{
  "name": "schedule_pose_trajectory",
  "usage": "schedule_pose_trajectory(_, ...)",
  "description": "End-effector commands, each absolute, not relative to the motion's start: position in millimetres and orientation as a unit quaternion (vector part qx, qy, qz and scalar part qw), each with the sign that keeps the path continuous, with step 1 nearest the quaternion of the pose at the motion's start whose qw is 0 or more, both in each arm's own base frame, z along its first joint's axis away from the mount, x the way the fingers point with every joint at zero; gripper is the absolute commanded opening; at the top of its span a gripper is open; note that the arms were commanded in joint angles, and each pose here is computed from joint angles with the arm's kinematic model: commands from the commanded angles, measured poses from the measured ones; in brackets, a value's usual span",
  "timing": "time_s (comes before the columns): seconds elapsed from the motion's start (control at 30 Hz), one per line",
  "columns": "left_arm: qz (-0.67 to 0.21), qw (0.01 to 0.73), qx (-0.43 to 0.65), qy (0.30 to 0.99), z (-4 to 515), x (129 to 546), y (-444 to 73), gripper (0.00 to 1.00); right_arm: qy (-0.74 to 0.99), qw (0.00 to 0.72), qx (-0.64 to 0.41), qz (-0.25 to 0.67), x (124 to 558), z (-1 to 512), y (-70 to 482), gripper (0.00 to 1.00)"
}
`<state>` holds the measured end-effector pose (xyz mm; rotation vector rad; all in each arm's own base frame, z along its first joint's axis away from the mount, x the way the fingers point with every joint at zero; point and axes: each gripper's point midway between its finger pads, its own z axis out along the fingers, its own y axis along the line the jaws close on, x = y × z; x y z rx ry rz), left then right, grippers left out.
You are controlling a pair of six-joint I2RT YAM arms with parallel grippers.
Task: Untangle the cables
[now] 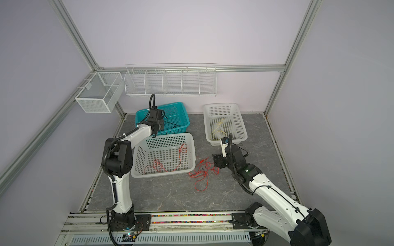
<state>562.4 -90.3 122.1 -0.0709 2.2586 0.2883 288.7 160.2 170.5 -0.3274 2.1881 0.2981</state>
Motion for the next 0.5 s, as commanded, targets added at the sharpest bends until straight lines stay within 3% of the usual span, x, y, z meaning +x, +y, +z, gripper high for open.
schedule_pose_trajectory(0.0, 0.127, 0.433, -0.035, 0.892, 136.7, 567.0, -87.4, 0.09, 0.875, 0.448, -0.13, 0.131, 293.4, 182.3, 168.4, 0.88)
schedule_pose_trajectory(0.13, 0.125, 0.433, -0.035, 0.892, 135.9, 564.4, -87.1, 0.37, 0.876, 0.445, -0.132, 0.131, 295.6, 182.8, 172.1, 0.88)
schedule_pose_trajectory(0.2, 0.123, 0.437, -0.035, 0.891, 138.6, 562.6, -87.1, 0.45, 0.879, 0.441, -0.13, 0.129, 296.2, 181.5, 172.1, 0.88)
schedule_pose_trajectory(0.3, 0.117, 0.441, -0.037, 0.889, 146.7, 559.1, -87.3, 0.55, 0.884, 0.432, -0.128, 0.12, 296.5, 175.2, 170.7, 0.88)
schedule_pose_trajectory(0.47, 0.084, 0.457, -0.034, 0.885, 170.9, 548.6, -97.5, 0.62, 0.899, 0.405, -0.126, 0.108, 296.5, 159.2, 170.1, 0.88)
